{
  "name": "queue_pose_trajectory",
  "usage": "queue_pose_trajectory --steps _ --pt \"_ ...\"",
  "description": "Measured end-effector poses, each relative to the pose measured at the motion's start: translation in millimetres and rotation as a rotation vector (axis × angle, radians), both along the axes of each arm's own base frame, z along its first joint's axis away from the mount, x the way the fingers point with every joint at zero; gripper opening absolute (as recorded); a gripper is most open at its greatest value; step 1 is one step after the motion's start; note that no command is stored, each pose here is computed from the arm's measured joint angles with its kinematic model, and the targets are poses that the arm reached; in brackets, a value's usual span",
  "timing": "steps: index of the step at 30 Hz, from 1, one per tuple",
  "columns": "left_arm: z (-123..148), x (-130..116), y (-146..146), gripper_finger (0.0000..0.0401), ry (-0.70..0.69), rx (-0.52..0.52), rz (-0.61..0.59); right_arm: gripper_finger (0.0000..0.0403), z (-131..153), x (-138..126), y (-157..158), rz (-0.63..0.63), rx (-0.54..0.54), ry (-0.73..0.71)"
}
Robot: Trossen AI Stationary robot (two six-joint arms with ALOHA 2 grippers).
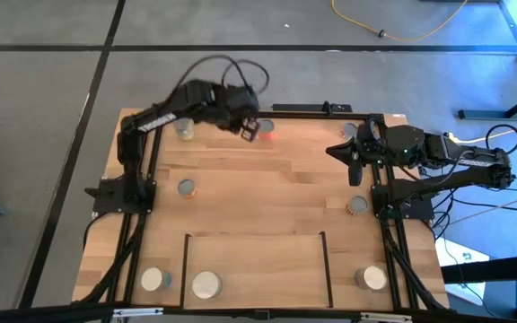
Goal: Pick and place cans onto a shelf
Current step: Put the canned carrots on the shelf
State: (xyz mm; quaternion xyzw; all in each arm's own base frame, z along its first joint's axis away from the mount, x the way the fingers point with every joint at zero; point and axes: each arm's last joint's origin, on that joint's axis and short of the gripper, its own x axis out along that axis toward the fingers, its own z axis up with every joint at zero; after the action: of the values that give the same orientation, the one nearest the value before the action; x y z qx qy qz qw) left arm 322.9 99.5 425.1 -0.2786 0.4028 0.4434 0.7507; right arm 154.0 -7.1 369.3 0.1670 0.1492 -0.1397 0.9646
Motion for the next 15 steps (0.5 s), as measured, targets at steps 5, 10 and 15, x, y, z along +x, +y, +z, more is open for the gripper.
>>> queue_pose_trajectory --steps 5,10,15 --pt "0 -14 37 0.0065 0.038 -0.027 -0.039 0.0028 5 2 0 0.028 -0.095 -0.028" --pt "0 -29 66 0.0063 0.090 -0.006 -0.068 0.0028 8 2 -3 -0.045 -0.205 -0.037" --pt "8 -55 92 0.0064 0.079 -0.006 -0.033 0.0028 9 0 -7 -0.202 -0.256 -0.020"
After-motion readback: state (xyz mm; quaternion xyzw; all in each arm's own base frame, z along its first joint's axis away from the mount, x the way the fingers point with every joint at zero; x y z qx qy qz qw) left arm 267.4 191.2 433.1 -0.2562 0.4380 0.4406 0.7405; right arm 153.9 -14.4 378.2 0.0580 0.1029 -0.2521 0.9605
